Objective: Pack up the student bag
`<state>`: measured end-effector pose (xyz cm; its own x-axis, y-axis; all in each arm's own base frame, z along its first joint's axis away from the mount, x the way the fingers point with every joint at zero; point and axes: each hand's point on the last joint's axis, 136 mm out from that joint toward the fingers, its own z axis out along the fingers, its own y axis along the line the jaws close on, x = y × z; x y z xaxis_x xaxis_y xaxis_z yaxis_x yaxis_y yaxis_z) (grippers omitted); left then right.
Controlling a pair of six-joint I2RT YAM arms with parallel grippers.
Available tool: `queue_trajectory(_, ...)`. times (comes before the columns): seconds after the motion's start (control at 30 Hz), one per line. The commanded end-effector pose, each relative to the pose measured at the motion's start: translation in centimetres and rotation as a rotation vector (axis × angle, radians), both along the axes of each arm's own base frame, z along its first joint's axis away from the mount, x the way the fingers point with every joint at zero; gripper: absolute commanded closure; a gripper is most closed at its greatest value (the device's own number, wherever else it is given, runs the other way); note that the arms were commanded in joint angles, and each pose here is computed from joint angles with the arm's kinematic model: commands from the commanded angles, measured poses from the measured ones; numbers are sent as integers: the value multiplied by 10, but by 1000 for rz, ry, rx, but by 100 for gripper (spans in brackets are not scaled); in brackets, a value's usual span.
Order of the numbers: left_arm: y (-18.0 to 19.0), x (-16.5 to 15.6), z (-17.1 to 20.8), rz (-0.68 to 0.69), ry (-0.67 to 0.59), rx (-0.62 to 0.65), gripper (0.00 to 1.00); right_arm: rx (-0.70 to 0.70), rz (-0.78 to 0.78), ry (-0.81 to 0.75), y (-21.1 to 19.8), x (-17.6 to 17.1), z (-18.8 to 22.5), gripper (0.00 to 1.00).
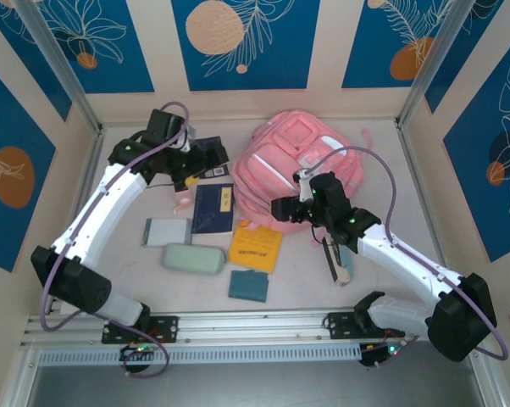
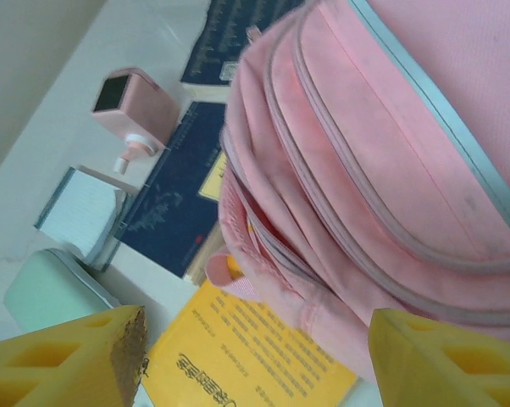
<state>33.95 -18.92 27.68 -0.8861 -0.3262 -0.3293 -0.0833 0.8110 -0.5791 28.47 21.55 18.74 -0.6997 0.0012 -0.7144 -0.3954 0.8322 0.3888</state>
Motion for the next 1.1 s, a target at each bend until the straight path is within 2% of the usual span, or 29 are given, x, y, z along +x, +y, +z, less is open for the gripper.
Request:
queue_trajectory(0.0, 51, 15, -37, 44, -12, 279, 0, -41, -31, 50, -6, 0, 0, 30)
queue_trajectory(0.13, 101, 36, -74, 85, -38, 531, 0, -76, -15, 77, -3, 3, 0, 28)
queue_trajectory(0.33, 119, 60, -127, 2, 83, 693, 1, -85, 3, 78, 0, 5, -2, 26)
queue_trajectory(0.53, 115, 77, -166, 11, 185, 606, 0, -58, 18, 90, 2, 1, -7, 26)
queue_trajectory(0.7, 112, 90, -184, 32, 198, 567, 3, -29, 32, 80, 5, -1, -6, 27)
queue_trajectory(0.83, 105, 96, -195, 32, 213, 514, 13, -36, 39, 79, 5, -2, -11, 30)
queue_trajectory(1.07, 104, 88, -209, 52, 252, 483, 41, -49, 39, 84, 6, 1, -14, 36)
